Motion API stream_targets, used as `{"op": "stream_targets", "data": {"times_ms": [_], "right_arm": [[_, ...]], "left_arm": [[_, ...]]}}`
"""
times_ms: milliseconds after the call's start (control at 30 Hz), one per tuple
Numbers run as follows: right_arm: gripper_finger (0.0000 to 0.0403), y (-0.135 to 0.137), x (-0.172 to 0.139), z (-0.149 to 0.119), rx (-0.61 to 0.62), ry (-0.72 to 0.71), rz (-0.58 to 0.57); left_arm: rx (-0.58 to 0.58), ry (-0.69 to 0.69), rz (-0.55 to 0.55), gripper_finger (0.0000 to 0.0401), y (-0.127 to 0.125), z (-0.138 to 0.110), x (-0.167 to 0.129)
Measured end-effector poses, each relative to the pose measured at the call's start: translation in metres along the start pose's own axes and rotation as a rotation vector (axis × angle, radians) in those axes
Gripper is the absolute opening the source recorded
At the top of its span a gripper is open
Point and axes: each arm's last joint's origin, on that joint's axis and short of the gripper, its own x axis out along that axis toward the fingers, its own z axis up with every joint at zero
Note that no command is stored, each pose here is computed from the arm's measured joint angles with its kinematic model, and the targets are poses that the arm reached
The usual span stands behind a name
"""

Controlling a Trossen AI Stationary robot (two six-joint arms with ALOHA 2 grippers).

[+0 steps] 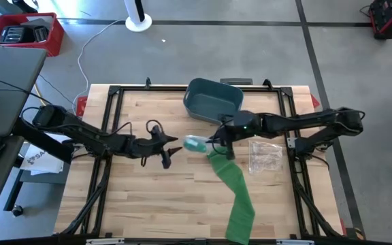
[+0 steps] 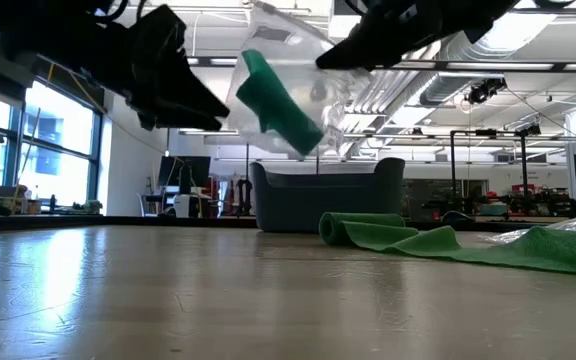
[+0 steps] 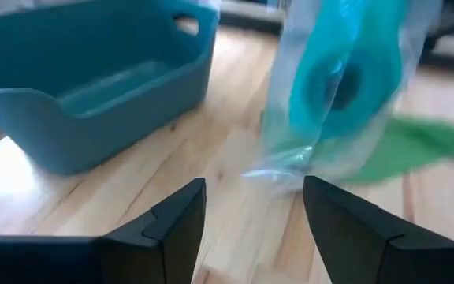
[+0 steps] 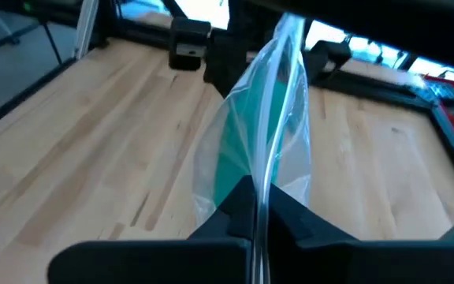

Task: Roll bandage
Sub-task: Close the left transparent zip bag

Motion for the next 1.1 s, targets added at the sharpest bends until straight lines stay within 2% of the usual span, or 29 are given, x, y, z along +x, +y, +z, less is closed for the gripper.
{"op": "stream_targets", "data": {"times_ms": [100,200,333,533,633,700,833,933,1100], "right_arm": [[0.0000,0.001,-0.005,0.001,-0.001,-0.019,-0.005],[0.0000,0.000,-0.006,0.005,-0.007,-0.051,-0.014],[0.0000,-0.001,-0.007,0.009,-0.015,-0.098,-0.004],[0.0000,0.000,-0.007,0.011,-0.021,-0.125,0.020],[0.0000,0.000,-0.007,0.011,-0.018,-0.124,0.021],[0.0000,0.000,-0.007,0.011,-0.017,-0.120,0.021],[0.0000,0.000,-0.007,0.010,-0.014,-0.109,0.025],[0.0000,0.001,-0.007,0.008,-0.009,-0.086,0.030],[0.0000,0.002,-0.009,0.003,0.018,-0.032,0.034]], "left_arm": [[-0.035,-0.093,-0.038,0.0209,0.003,-0.005,-0.002],[-0.009,-0.145,-0.055,0.0209,0.003,-0.006,-0.002],[0.015,-0.182,-0.126,0.0209,0.000,-0.005,0.003],[0.005,-0.203,-0.160,0.0206,-0.005,-0.005,0.014],[0.010,-0.208,-0.179,0.0186,-0.008,-0.004,0.018],[0.015,-0.202,-0.209,0.0157,-0.009,-0.004,0.018],[0.018,-0.148,-0.261,0.0075,-0.010,-0.008,0.018],[0.009,-0.046,-0.279,0.0017,-0.010,-0.016,0.018],[-0.048,0.198,-0.191,0.0014,-0.002,-0.036,0.011]]}}
